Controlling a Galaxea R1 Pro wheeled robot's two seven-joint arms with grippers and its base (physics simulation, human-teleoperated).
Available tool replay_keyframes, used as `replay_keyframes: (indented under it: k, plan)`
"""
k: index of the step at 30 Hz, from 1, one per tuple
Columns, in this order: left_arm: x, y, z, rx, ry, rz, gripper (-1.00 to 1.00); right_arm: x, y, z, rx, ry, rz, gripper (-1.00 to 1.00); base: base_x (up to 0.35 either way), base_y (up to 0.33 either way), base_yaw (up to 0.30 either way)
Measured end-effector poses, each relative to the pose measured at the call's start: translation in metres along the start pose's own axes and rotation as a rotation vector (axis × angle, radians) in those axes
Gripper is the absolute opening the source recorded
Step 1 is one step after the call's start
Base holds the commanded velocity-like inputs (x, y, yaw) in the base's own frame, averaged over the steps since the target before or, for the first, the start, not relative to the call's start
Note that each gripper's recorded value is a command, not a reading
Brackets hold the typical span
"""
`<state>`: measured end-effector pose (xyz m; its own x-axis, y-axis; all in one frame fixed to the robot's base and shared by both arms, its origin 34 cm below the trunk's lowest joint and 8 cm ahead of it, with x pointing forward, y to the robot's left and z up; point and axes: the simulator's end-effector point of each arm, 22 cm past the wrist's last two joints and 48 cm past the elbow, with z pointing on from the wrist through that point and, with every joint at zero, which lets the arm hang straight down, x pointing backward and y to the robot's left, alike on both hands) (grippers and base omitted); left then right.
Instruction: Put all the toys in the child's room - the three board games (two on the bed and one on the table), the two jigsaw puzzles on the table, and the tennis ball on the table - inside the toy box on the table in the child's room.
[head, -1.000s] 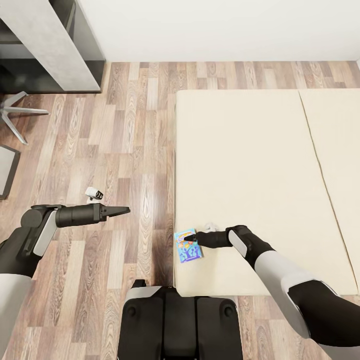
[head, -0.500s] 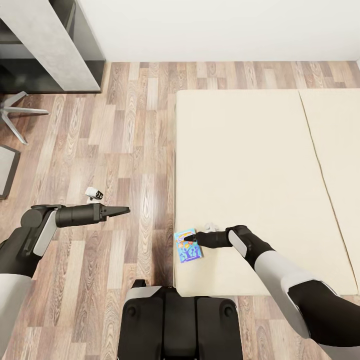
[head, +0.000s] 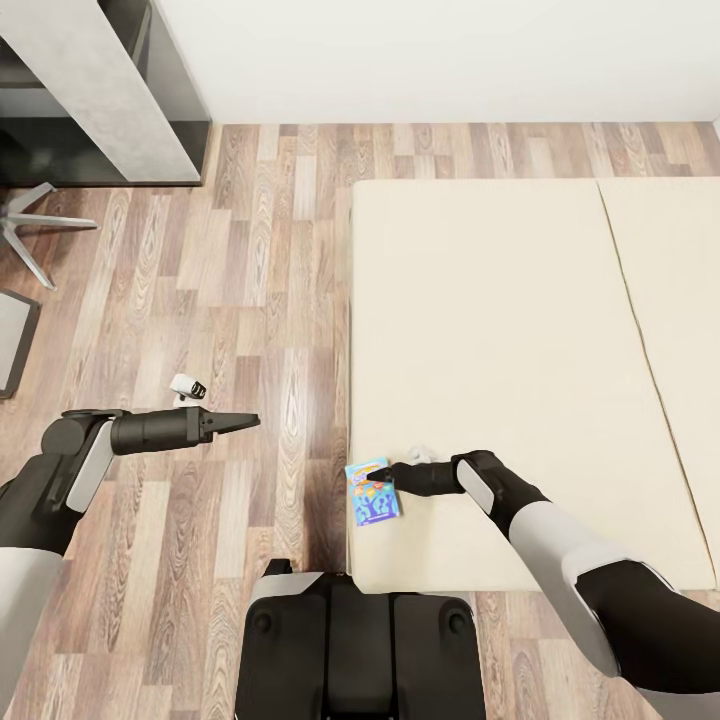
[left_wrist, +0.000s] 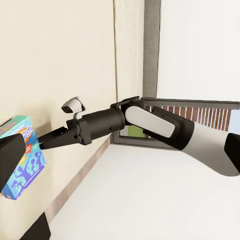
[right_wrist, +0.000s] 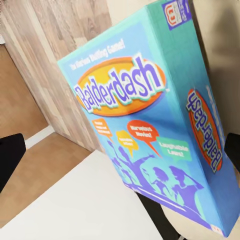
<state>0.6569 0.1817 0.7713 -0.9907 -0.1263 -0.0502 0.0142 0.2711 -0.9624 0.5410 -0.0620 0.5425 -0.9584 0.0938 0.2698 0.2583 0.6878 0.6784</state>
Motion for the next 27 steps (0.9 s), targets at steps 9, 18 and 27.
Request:
replay_keyframes:
  k: [9,18,27]
  plan:
    - [0.001,0.0,0.0,0.0,0.0,-0.001,1.0,0.0,0.001,0.0,-0.003,0.001,0.003,1.0,0.0,0.0,0.0]
    - [0.001,0.0,0.0,0.0,0.001,-0.001,1.0,0.001,0.009,0.002,-0.034,0.004,0.003,1.0,0.0,0.0,0.0]
    - [0.0,0.0,0.0,-0.001,0.0,-0.001,1.0,0.004,0.016,0.005,-0.048,0.015,-0.009,1.0,0.0,0.0,0.0]
